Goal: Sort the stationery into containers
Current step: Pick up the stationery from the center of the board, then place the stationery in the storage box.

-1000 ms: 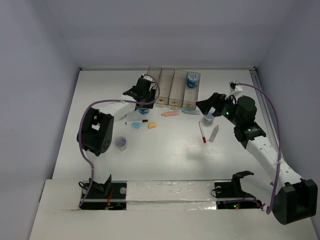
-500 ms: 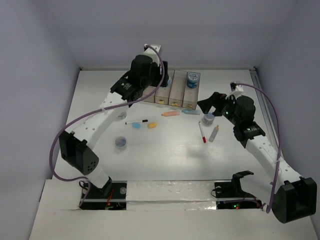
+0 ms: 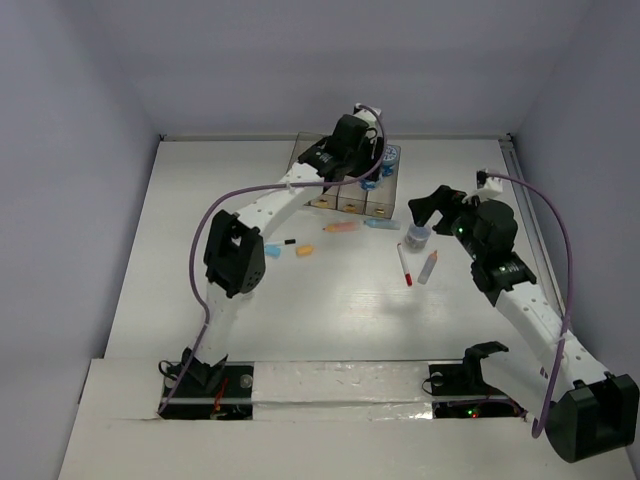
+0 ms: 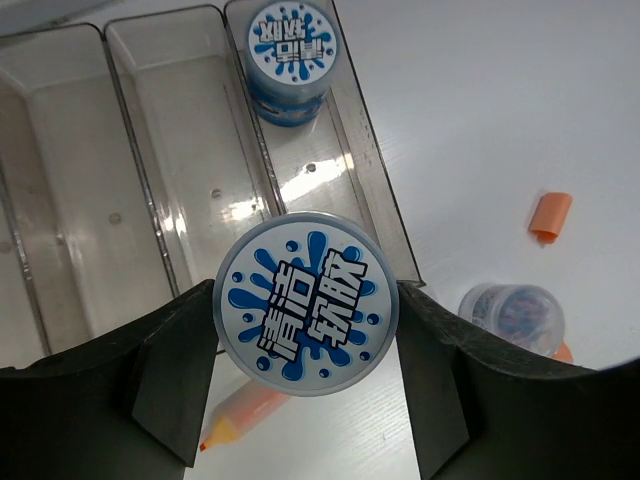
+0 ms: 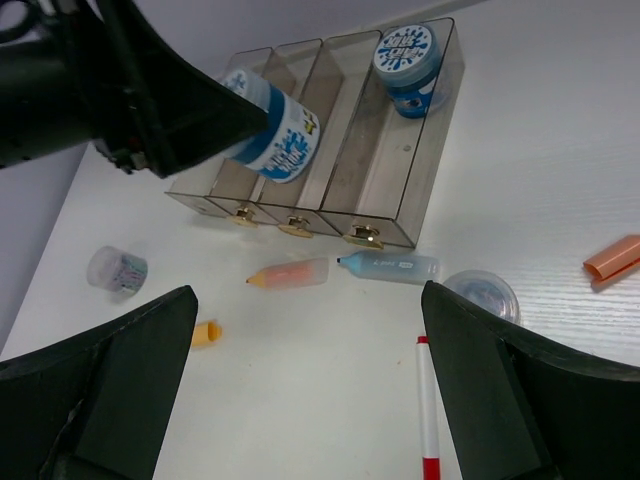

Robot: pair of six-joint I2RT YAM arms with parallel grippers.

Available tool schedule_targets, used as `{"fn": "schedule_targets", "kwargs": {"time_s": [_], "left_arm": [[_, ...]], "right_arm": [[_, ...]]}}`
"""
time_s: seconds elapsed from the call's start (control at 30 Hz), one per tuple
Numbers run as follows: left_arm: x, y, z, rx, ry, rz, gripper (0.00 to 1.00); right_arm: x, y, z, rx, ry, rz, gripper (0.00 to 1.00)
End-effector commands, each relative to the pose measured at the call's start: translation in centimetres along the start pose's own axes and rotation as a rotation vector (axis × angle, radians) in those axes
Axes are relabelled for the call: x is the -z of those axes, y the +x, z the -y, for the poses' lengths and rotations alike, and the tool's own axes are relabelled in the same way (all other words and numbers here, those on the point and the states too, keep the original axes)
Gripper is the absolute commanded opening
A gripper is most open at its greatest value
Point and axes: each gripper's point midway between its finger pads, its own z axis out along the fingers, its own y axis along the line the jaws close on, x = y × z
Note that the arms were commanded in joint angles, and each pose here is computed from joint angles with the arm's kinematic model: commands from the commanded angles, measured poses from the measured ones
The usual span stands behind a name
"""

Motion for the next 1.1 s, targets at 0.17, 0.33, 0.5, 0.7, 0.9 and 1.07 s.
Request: {"fn": "schedule_targets", "kwargs": {"time_s": [0.17,0.33,0.5,0.7,0.9,1.07], "left_arm": [[-0.4,-5.2,2.0,0.009,0.053,0.145,0.44],[-1.8,-3.9,2.4,0.009,0.057,0.125,0.44],[-2.9,-3.0,3.4,-0.012,0.071,0.117,0.45],[-4.2,-2.0,3.8,-0.032,0.074,0.103,0.45],[-5.0,-0.9,4.0,-0.048,0.065,0.085,0.48],[-5.4,-0.4,4.1,-0.052,0.075,0.076,0.77]], "right_arm": [[0.1,-1.2,-0.1,0.003,0.011,0.052,1.00],[0.1,-1.2,-0.1,0.006,0.011,0.052,1.00],[0.0,-1.0,-0.2,0.008,0.004,0.046,1.00],[-0.3,-0.7,-0.4,0.011,-0.009,0.028,1.00],[-0.4,-0.6,-0.5,0.010,-0.013,0.023,1.00],[-0.5,-0.5,-0.3,0.011,-0.010,0.023,1.00]]}}
